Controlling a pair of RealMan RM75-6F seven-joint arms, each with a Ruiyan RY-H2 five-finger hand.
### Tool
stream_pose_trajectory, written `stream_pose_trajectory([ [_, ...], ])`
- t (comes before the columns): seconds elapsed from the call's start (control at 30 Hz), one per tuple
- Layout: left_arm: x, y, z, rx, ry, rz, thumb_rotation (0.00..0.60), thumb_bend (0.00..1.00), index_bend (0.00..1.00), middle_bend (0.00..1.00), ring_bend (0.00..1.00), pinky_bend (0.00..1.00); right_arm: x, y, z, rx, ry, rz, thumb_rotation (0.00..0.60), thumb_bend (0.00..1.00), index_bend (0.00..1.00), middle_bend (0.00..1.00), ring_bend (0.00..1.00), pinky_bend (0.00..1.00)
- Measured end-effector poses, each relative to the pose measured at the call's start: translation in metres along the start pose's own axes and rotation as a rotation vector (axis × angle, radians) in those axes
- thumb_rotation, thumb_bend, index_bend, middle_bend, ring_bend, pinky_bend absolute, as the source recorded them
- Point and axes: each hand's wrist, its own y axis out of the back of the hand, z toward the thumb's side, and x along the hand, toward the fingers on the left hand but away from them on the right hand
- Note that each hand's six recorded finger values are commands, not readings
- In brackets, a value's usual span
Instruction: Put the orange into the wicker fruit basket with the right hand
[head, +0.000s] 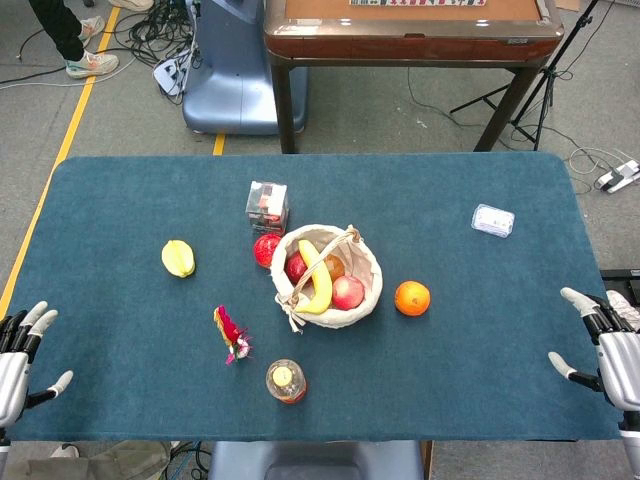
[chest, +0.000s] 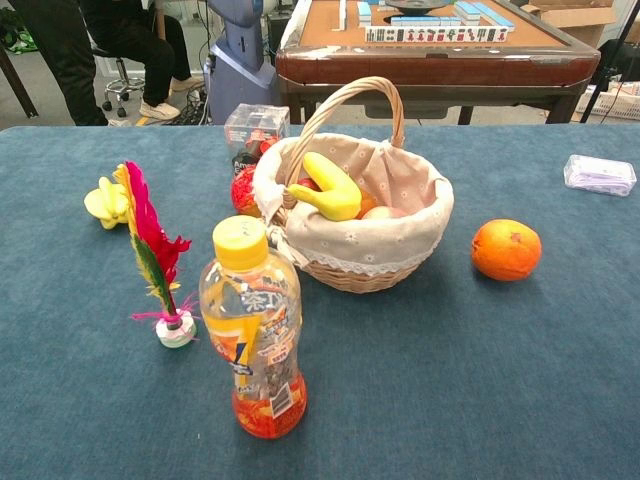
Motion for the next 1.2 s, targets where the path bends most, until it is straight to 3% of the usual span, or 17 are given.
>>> stream_pose_trajectory([
  [0.4,-0.002,0.0,-0.001,-0.001,0.005,0.001,0.6,0.22,0.14,0.02,0.0,0.0,0.0,-0.001,0.002,0.003,0.009,0.007,0.6,0.17,0.14,0.2,0.13,0.34],
  [0.63,-0.002,0.0,-0.001,-0.002,0.003,0.001,0.6,0.22,0.14,0.02,0.0,0.0,-0.006,-0.01,0.008,0.021,0.016,0.063,0.6,0.17,0.14,0.18,0.13,0.34],
  [1.2,-0.002,-0.001,-0.001,0.002,0.006,-0.002,0.6,0.22,0.14,0.02,0.0,0.0,-0.076,-0.054,0.083,0.235,0.191,0.21,0.6,0.1,0.12,0.16,0.13,0.34],
])
